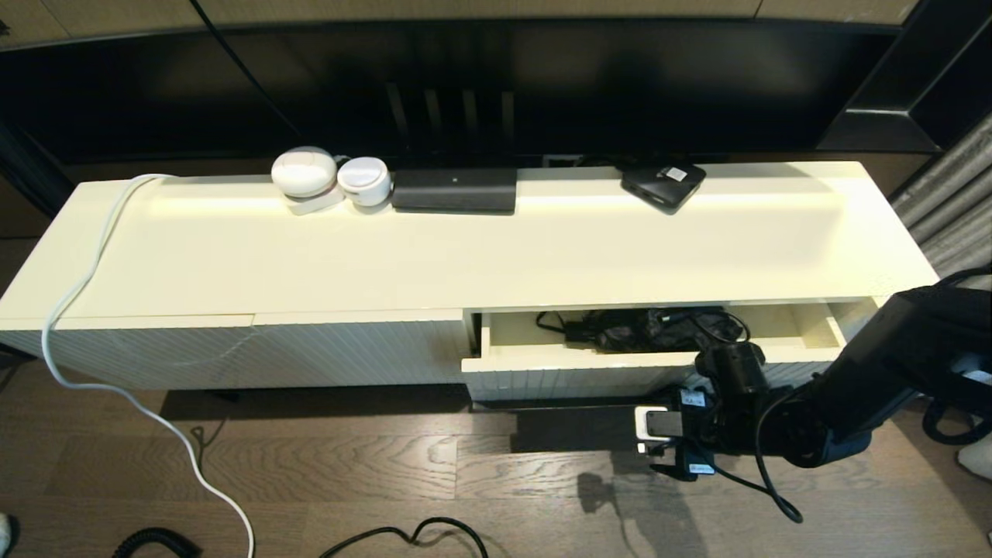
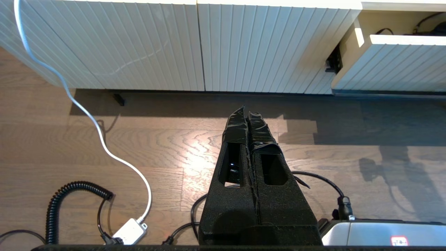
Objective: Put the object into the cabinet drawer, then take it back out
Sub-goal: Open the drawer
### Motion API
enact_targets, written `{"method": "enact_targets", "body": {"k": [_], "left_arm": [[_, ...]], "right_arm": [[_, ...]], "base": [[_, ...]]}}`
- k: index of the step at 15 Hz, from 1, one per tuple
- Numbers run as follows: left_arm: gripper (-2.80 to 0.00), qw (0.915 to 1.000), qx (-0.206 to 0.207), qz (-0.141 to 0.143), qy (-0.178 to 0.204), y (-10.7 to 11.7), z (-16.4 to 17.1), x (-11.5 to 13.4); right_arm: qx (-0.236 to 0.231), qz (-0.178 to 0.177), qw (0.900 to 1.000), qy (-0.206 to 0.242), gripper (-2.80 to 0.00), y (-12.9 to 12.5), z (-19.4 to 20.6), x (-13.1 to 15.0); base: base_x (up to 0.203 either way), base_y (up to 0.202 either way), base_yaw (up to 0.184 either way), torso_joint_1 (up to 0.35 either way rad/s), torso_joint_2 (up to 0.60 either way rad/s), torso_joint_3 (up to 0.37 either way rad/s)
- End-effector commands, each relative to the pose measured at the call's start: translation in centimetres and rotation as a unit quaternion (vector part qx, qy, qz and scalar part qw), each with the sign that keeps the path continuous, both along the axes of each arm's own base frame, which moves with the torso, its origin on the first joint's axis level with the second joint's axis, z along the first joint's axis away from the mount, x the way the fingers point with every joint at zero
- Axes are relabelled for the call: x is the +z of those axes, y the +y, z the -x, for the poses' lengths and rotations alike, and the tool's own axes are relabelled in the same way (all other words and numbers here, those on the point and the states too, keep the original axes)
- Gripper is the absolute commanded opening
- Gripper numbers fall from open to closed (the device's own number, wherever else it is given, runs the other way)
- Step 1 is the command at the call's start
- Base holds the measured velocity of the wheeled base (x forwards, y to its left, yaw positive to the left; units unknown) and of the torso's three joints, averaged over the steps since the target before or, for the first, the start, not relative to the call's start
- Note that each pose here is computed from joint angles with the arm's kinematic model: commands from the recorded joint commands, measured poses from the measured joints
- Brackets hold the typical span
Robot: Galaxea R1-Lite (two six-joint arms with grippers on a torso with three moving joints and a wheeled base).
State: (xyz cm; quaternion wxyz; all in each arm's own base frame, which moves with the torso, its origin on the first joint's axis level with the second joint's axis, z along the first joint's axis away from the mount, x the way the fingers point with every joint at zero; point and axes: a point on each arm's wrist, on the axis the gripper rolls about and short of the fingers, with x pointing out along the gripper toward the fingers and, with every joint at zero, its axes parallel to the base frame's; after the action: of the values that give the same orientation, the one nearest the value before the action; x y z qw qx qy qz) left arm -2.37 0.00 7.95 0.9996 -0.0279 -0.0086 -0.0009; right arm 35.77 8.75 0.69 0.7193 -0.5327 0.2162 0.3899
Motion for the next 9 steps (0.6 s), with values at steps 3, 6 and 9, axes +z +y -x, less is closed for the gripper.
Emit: {"method": "enact_targets", "body": {"k": [3, 6, 9], "left_arm": [[-2.8, 1.0, 0.001, 0.001, 0.0, 0.0, 0.0, 0.0], [-2.8, 1.0, 0.0, 0.0, 0.0, 0.0, 0.0, 0.0], [-2.8, 1.0, -0.001, 0.0, 0.0, 0.0, 0.0, 0.0]], "right_arm": [[0.003, -0.008, 0.999, -0.035, 0.0, -0.2, 1.0, 3.2], [0.002, -0.012, 0.999, -0.042, 0.0, -0.5, 2.2, 4.8], [-0.001, -0.018, 0.998, -0.066, 0.0, -1.5, 6.0, 9.5]], "base": [[0.0, 0.0, 0.0, 0.0, 0.0, 0.0], [0.0, 0.0, 0.0, 0.0, 0.0, 0.0], [0.0, 0.0, 0.0, 0.0, 0.0, 0.0]]}}
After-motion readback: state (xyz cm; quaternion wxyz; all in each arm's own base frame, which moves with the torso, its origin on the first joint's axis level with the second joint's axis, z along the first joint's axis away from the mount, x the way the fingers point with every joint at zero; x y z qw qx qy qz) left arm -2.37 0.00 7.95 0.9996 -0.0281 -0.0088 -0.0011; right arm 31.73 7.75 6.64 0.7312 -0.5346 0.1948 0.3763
